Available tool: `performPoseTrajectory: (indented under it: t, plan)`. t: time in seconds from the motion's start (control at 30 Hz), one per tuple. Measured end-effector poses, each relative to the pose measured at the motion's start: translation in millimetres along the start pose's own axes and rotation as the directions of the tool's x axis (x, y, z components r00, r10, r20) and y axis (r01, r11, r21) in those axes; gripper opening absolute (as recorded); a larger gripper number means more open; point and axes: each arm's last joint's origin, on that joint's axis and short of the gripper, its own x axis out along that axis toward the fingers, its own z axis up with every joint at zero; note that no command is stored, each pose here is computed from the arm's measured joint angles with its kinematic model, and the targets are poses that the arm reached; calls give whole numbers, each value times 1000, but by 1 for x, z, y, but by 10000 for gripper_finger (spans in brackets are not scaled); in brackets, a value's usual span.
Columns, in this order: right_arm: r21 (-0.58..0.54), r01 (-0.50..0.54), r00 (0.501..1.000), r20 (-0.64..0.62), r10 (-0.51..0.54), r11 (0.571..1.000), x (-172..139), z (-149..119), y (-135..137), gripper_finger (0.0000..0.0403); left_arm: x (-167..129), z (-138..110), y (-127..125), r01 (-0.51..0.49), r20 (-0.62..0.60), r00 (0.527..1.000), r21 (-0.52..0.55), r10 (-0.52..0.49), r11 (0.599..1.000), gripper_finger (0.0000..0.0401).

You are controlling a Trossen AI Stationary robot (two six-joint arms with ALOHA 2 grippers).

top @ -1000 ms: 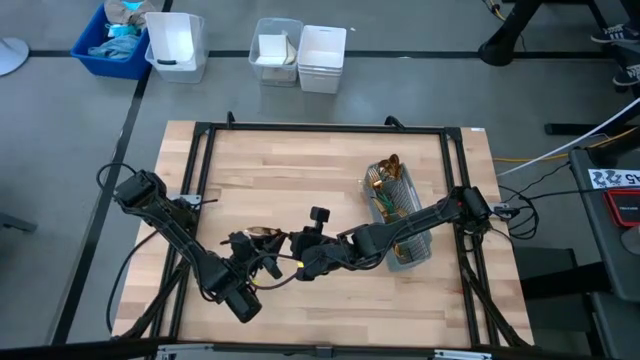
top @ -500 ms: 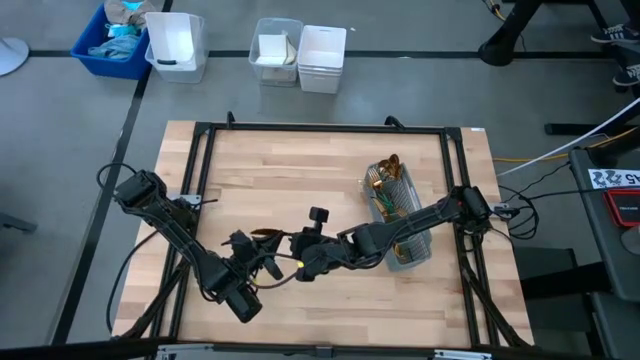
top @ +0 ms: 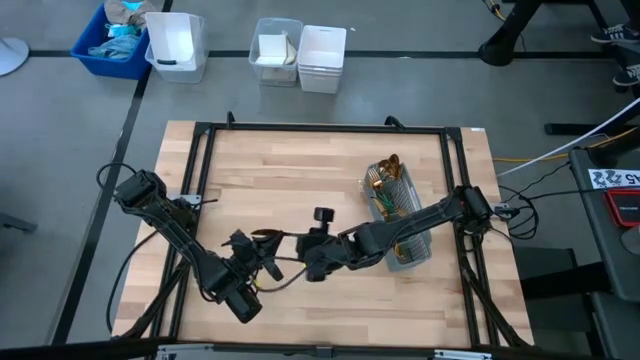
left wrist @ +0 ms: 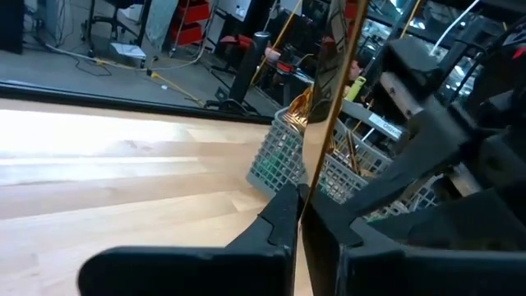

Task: Sort silverware
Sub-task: Put the knife into the bottom section of the basket

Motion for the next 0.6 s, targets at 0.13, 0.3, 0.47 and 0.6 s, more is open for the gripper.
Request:
performPoseTrajectory:
  t: [0.13, 0.3, 0.47, 0.6]
  plan:
    - [-86, 12, 988, -151, -25, 996, -40, -1, -8, 37, 2, 0, -1, -5, 3, 1000, -7, 5, 1000, 2]
    - [-126, 145, 973, -162, -164, 981, -104, 0, -20, 37, 21, 0, -10, -49, 31, 998, -36, 50, 998, 2]
    - [-109, 175, 979, -90, -185, 978, -172, -4, -35, 37, 64, 5, -29, -108, -32, 994, 22, 109, 994, 2]
    - [-45, 164, 982, -84, -167, 985, -216, -17, -50, 37, 105, 20, -50, 75, -186, 981, 90, -57, 993, 1]
